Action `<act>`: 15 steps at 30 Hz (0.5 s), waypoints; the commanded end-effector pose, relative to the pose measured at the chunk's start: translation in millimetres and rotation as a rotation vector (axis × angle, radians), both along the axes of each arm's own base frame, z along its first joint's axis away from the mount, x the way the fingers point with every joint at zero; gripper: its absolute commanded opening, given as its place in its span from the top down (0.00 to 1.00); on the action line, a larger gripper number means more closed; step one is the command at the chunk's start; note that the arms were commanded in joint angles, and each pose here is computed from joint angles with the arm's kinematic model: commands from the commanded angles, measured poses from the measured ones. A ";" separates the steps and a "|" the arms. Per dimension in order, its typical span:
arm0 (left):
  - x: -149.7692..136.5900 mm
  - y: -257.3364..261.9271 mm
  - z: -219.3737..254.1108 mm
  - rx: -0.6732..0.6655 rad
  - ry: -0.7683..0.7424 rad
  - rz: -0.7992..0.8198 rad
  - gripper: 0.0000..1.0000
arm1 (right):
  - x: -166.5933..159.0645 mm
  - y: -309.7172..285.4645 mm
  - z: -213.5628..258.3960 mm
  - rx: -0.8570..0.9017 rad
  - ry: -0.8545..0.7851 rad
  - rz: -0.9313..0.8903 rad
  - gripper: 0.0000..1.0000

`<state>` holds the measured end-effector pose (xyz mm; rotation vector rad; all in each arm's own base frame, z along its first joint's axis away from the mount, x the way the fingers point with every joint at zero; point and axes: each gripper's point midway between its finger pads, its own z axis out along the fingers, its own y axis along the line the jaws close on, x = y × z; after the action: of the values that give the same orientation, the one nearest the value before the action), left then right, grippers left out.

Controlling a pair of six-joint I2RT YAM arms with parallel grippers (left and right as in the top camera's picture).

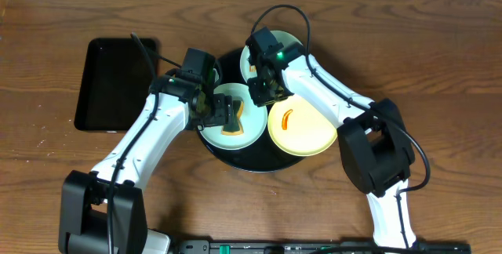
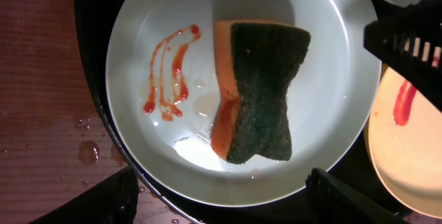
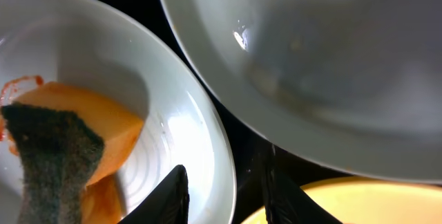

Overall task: Clean dirty plates on tray and stack at the side
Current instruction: 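Hold the top blue plate rim with the right gripper while left scrubs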

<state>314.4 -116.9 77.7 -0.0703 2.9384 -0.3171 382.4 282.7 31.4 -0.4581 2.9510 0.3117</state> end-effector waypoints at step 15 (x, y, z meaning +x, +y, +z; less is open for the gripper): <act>5.3 0.8 7.2 0.007 -0.029 -0.008 0.22 | -10.2 -3.2 -17.4 -0.020 0.030 -0.016 0.71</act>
<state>314.4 -116.9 77.7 -0.0703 2.9384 -0.3171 375.2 277.4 17.7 -0.4483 2.9780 0.2947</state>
